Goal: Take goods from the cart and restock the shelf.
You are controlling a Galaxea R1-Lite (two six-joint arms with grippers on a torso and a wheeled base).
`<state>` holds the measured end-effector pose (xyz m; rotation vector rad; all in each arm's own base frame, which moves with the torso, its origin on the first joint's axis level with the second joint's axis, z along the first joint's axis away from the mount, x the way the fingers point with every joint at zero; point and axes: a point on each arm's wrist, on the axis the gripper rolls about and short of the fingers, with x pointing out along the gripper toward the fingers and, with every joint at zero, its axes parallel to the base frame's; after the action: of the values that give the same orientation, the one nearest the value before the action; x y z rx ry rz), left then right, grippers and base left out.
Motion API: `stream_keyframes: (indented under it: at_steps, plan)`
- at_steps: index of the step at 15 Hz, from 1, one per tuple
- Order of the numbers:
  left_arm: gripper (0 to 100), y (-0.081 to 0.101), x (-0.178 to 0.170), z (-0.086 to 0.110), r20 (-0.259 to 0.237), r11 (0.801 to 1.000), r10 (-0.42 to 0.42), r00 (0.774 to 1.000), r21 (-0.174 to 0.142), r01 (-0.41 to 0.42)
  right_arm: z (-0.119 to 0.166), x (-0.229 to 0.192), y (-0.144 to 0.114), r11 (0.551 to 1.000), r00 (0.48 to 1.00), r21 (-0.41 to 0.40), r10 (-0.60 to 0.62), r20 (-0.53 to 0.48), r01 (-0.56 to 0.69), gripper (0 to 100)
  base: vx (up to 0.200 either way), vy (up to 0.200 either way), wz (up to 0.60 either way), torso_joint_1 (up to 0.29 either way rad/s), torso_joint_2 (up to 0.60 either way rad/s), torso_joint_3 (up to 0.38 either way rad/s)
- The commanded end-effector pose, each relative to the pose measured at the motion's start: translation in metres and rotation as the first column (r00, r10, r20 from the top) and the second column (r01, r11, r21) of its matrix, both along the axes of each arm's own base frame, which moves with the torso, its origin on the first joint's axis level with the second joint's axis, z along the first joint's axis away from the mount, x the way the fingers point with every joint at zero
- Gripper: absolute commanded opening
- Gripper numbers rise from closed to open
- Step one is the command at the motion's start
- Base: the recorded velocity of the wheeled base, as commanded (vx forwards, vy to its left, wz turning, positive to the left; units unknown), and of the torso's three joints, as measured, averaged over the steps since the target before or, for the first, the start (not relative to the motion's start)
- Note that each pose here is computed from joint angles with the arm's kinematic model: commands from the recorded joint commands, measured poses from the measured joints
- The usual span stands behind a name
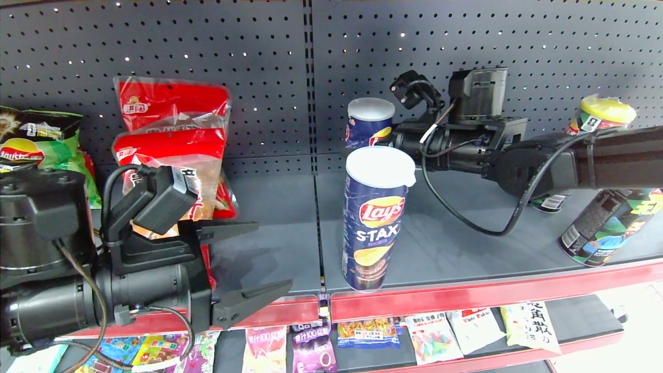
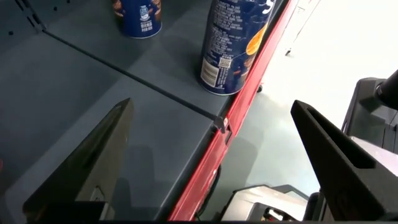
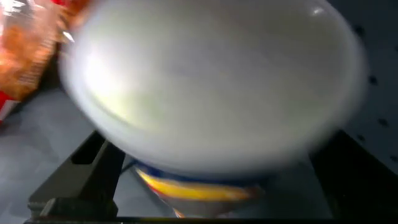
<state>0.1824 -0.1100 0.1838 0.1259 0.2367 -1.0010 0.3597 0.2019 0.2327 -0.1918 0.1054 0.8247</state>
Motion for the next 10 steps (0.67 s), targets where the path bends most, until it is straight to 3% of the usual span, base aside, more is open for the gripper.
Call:
stream_keyframes:
  at_steps: [1, 10]
  plan:
    - [100, -0.002, 0.004, 0.001, 0.003, 1.0, 0.005, 1.0, 0.001, -0.005, 0.005, -0.011, -0.006, 1.0, 1.0, -0.002, -0.011, -0.002, 0.011, 100, 0.0, 0.0, 0.0, 0.0, 0.0, 0.0]
    - [100, -0.013, 0.017, 0.001, 0.013, 0.999, 0.042, 0.999, 0.023, -0.042, -0.001, -0.07, -0.07, 0.988, 0.985, -0.034, -0.15, -0.088, 0.148, 100, 0.0, 0.0, 0.0, 0.0, 0.0, 0.0]
